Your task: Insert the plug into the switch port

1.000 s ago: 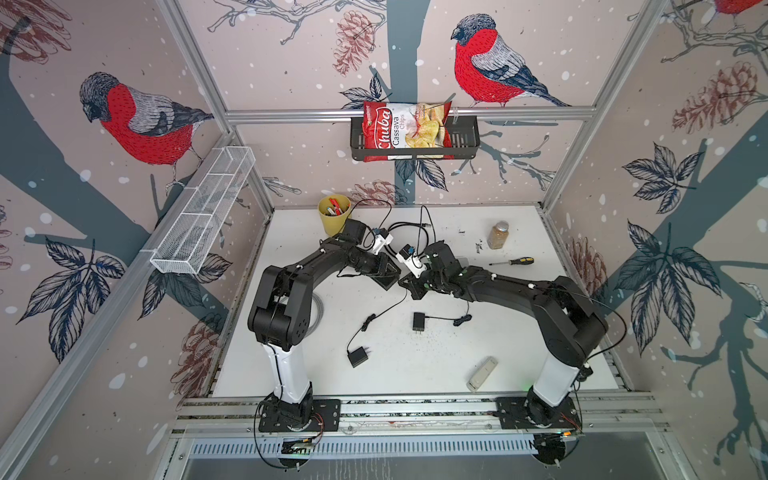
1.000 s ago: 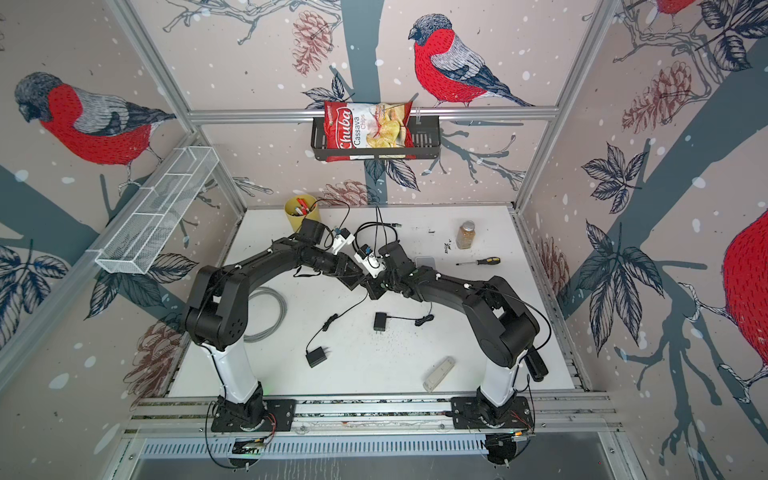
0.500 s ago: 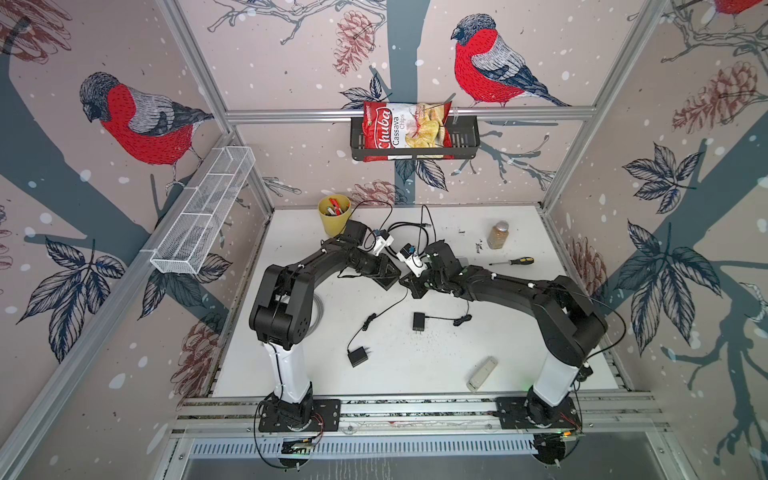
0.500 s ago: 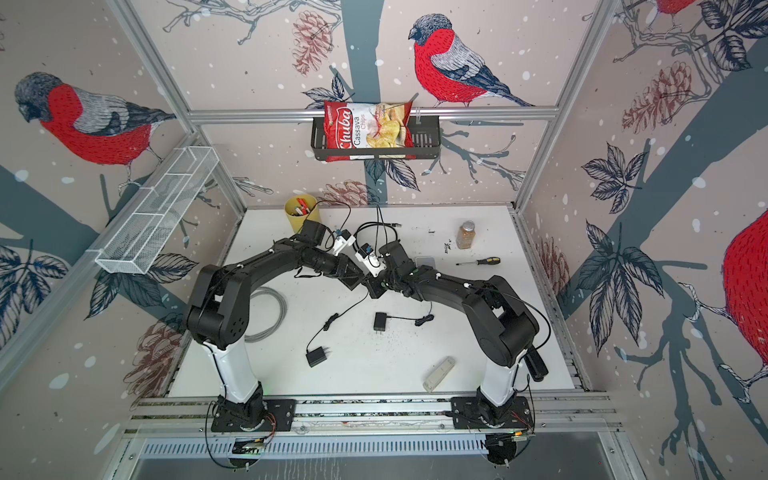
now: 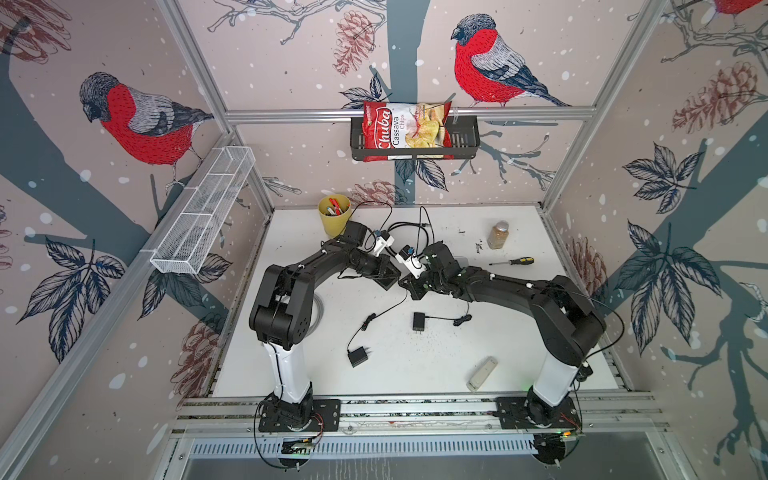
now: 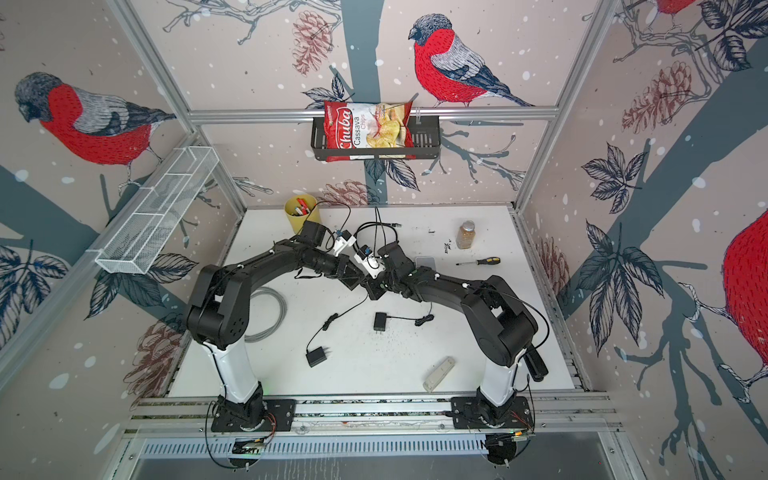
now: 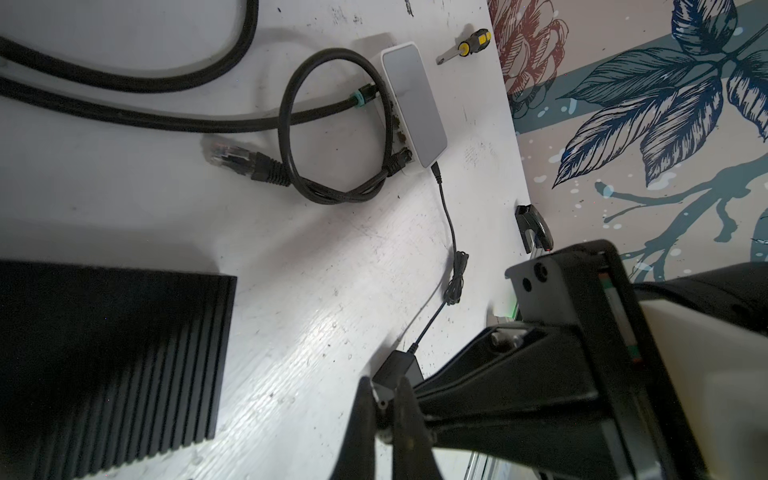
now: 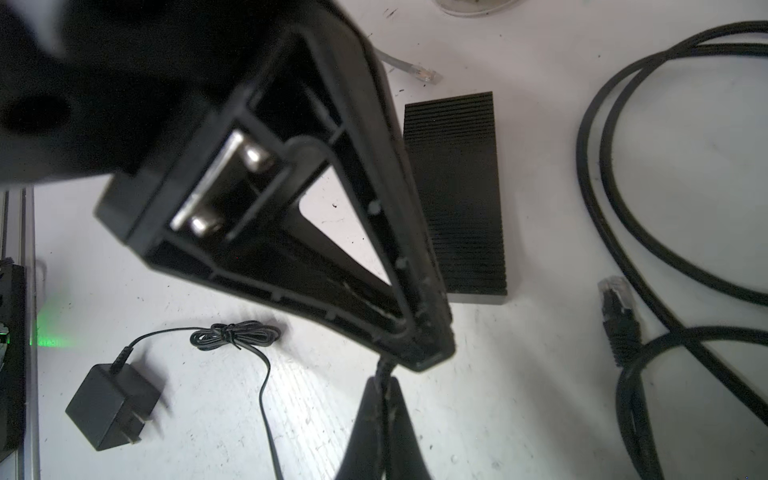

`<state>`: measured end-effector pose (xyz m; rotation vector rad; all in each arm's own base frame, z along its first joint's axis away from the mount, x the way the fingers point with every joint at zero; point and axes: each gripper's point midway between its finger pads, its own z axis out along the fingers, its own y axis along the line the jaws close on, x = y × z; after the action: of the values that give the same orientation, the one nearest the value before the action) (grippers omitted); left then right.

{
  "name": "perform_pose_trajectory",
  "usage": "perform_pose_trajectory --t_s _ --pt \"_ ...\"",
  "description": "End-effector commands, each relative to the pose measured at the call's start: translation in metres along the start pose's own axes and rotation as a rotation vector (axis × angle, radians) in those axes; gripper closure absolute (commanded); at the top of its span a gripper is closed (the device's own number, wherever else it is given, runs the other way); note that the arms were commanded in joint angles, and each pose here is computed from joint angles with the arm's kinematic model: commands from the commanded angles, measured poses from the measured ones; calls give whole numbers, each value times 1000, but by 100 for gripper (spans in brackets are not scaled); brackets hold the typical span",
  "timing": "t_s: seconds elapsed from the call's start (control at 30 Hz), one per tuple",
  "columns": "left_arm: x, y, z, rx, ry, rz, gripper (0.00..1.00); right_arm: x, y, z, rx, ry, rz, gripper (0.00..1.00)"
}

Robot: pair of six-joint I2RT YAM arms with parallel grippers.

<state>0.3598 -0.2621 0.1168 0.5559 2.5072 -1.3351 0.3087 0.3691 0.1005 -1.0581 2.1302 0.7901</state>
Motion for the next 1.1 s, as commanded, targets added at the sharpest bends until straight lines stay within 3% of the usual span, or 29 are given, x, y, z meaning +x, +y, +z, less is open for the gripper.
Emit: perform_pose_trajectory --t_s 0.0,0.1,0.23,0.53,0.63,0.9,1.07 --pt "-5 -7 -4 7 -29 1 100 -4 -7 -2 25 -32 34 86" --pt "-9 -10 -9 0 -82 -1 100 -4 -11 -11 28 -65 79 70" --pt "-11 -15 -13 8 -132 -8 100 -12 -8 -24 11 -144 124 61" --pt "-15 -22 -11 24 -139 1 100 -27 3 -20 -22 -203 128 57" --pt "-14 -24 -9 29 -136 6 100 -30 3 -15 -21 -208 128 57" --pt "-14 -26 -11 29 -141 8 100 -35 4 -14 -23 -221 129 76" --pt "-15 -25 -11 24 -148 4 100 -32 3 -16 -12 -221 134 82"
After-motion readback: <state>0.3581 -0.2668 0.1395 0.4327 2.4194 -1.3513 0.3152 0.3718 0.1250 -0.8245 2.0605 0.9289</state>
